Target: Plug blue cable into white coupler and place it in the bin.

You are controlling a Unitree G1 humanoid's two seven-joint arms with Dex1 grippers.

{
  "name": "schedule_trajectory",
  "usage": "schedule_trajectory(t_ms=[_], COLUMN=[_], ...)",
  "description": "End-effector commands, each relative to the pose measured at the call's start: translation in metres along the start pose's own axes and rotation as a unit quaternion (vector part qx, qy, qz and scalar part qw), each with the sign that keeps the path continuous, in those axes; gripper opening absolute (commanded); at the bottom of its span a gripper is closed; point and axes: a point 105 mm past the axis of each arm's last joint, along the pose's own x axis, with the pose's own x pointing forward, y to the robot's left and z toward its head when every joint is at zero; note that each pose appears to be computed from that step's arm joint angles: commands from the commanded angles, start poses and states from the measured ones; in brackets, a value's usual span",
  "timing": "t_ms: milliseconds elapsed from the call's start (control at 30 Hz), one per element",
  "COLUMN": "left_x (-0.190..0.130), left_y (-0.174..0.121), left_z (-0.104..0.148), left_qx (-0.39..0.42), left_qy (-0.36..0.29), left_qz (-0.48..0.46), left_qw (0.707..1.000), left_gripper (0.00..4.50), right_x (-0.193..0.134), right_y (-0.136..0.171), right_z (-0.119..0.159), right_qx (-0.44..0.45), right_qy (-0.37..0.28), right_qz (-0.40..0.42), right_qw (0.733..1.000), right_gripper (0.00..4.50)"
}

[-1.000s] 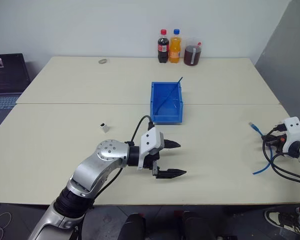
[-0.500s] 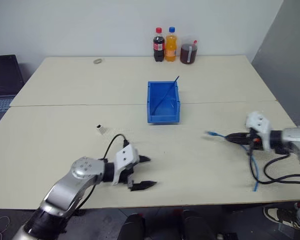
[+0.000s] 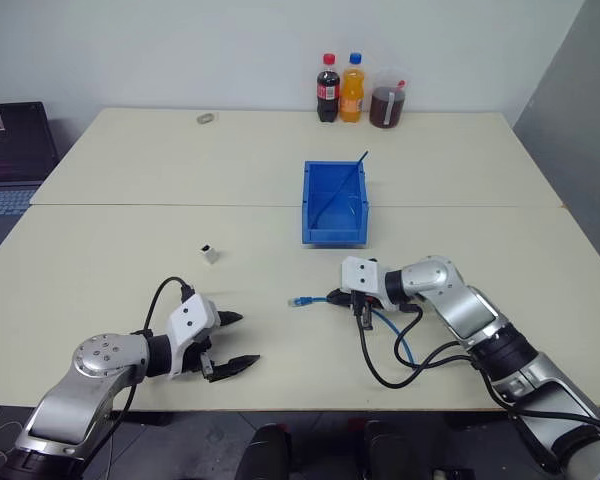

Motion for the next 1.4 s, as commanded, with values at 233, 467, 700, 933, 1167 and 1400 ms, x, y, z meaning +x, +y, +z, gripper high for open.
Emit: schedule_trajectory(t_ms=[233, 467, 700, 933, 1167, 1400], left_x=[0.015, 0.045, 0.068, 0.087, 0.091, 0.092], left_y=[0.018, 0.02, 0.023, 0.008, -0.001, -0.003], left_z=[0.012, 0.025, 0.029, 0.025, 0.02, 0.017], left_qx=[0.019, 0.039, 0.066, 0.076, 0.076, 0.053], left_qy=[-0.017, -0.033, -0.028, -0.027, -0.018, -0.022], left_qz=[-0.01, -0.04, -0.051, -0.09, -0.116, -0.12], left_qw=[1.0, 0.998, 0.996, 0.993, 0.99, 0.991], left_gripper=[4.5, 4.5, 4.5, 4.33, 2.82, 1.28], right_x=[-0.01, -0.036, -0.049, -0.058, -0.064, -0.072], right_y=[0.003, 0.009, 0.026, 0.031, 0.031, 0.028], right_z=[0.009, 0.019, 0.018, 0.017, 0.014, 0.018], right_qx=[-0.002, 0.048, 0.082, 0.117, 0.128, 0.142], right_qy=[-0.016, -0.052, -0.054, -0.058, -0.055, -0.08], right_qz=[0.016, -0.014, -0.047, -0.083, -0.099, -0.118], right_qw=[1.0, 0.997, 0.994, 0.988, 0.985, 0.98], right_gripper=[2.33, 3.58, 3.58, 3.6, 3.61, 3.61])
